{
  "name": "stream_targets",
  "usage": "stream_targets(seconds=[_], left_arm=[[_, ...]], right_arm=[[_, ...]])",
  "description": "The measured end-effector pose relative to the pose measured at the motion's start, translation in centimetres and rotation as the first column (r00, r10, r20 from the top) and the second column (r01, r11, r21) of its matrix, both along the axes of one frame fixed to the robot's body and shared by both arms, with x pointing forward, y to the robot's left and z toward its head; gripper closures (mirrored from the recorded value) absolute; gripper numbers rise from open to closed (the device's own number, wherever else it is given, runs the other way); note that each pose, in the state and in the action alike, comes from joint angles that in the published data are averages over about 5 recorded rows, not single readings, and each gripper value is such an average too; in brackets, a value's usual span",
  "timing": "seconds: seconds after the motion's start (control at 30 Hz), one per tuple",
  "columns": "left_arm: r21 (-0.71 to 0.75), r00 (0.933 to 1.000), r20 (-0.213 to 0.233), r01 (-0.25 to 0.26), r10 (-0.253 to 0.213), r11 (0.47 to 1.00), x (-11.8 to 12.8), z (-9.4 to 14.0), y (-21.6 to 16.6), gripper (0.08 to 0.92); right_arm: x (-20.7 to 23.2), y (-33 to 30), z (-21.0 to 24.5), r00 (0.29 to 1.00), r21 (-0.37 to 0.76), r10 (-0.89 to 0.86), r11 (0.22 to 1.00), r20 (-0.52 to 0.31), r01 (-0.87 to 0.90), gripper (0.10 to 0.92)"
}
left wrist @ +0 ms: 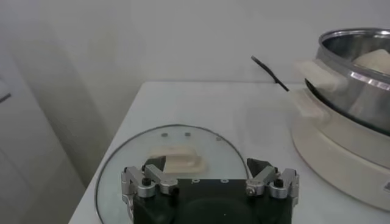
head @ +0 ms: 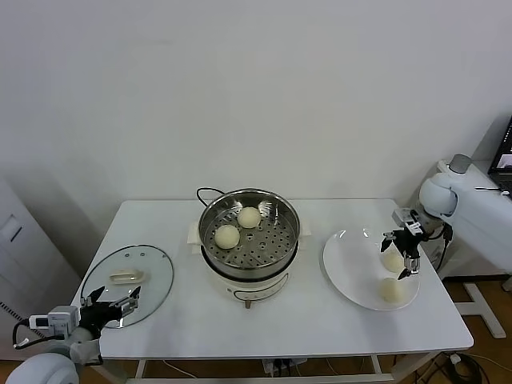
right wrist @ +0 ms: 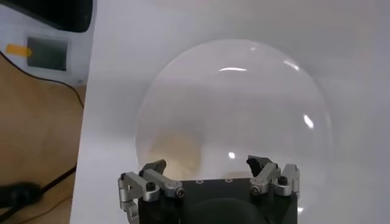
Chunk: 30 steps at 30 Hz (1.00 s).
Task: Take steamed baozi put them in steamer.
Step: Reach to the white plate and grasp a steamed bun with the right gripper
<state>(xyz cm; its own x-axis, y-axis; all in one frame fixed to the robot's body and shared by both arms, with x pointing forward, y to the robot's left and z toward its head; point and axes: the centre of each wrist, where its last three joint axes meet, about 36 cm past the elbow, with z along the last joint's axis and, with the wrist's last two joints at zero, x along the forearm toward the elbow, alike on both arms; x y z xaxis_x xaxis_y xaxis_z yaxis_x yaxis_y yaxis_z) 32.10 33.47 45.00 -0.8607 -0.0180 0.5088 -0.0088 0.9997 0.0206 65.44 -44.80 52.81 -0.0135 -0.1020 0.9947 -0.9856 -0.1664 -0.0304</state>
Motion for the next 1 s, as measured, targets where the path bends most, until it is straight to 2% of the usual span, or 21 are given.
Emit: stream_targets(seconds=[0.57,0.83,1.0], left_arm=[[0.005,1.0000,-0.004,0.004,-0.004,1.000,-0.1,0.0,-0.1,0.177],[0.006,1.0000,-0.005,0.005,-0.005,1.000,-0.1,0.1,-0.2,0.177],[0.007,1.0000,-0.005,0.005,-0.005,1.000,-0.1,0.1,-0.2,0.177]], right_arm=[[-1.4,-0.8,-3.6,0.999,-0.013,0.004,1.000,-0.043,-0.005,0.202],[-1.7,-0.7,-4.9,0.999,-0.018,0.004,1.000,-0.052,-0.005,0.284],[-1.7,-0.7,-5.5,0.999,-0.022,-0.003,1.000,-0.050,0.002,0.381]])
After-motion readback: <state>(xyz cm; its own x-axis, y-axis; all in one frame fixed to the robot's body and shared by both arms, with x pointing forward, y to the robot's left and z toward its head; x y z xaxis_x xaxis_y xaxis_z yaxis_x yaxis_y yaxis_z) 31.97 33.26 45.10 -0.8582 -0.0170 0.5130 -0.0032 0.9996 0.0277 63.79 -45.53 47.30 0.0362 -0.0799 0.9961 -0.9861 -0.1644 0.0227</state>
